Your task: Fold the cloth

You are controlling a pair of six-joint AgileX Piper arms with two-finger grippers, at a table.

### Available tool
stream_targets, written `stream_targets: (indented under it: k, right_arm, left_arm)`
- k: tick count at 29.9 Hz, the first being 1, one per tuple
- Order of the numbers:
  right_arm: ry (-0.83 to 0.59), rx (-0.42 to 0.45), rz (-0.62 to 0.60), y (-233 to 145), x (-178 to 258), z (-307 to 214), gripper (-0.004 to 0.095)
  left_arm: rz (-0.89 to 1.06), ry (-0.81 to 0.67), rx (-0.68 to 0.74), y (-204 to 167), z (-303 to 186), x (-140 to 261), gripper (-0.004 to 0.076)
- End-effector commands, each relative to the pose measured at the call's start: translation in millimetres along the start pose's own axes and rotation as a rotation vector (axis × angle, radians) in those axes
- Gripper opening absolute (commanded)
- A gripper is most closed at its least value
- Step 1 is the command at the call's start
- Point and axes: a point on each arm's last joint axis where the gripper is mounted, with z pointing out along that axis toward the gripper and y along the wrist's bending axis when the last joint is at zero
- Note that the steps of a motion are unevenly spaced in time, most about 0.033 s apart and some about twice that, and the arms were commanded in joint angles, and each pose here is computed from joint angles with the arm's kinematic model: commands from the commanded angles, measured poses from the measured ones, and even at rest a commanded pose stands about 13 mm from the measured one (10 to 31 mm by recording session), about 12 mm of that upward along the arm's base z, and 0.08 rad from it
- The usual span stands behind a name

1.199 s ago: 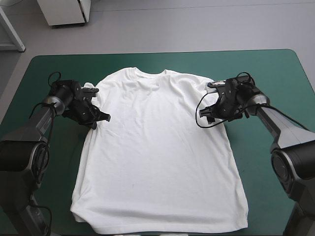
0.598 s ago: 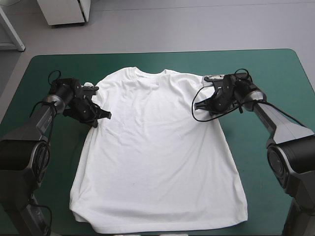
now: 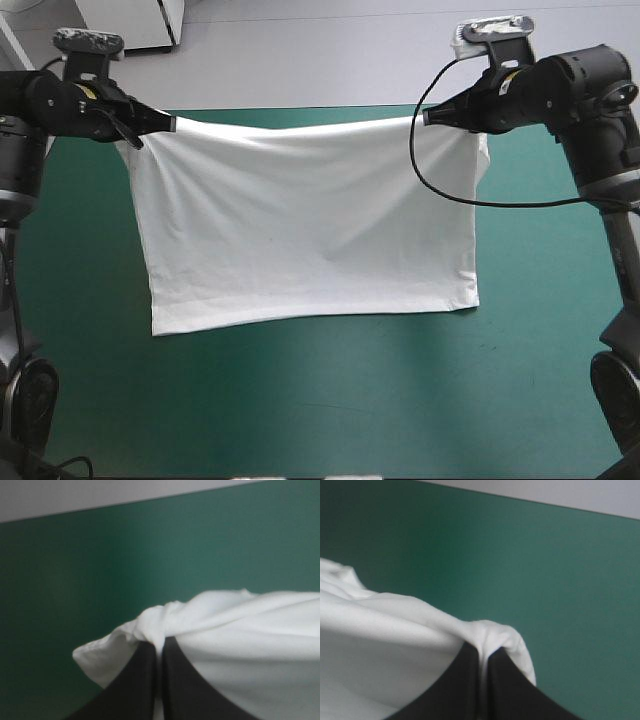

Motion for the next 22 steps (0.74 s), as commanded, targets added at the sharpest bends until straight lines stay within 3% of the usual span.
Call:
stream_targets:
  k: [1, 12, 17, 22]
  right_arm:
    - [-0.197, 0.066, 0.008, -6.6, -13.6, -67.5, -0.0019]
    - [-0.349, 0.049, 0.025, -5.9, -8.2, -136.3, -0.0019]
    - [-0.361, -0.008, -0.009, -0.1, -12.1, -129.6, -0.0019]
    - [-0.485, -0.011, -0.009, 0.5, -34.8, -99.0, -0.0019]
  left_arm:
    - [0.023, -0.188, -0.093, 4.1, -65.0, -11.6, -0.0009]
    - [0.065, -0.248, -0.224, 12.1, -109.0, -5.3, -0.0009]
    - [0.108, -0.284, -0.187, 9.0, -98.5, -12.5, -0.0009]
    - [0.099, -0.431, -0.093, 2.1, -79.3, -34.8, -0.0009]
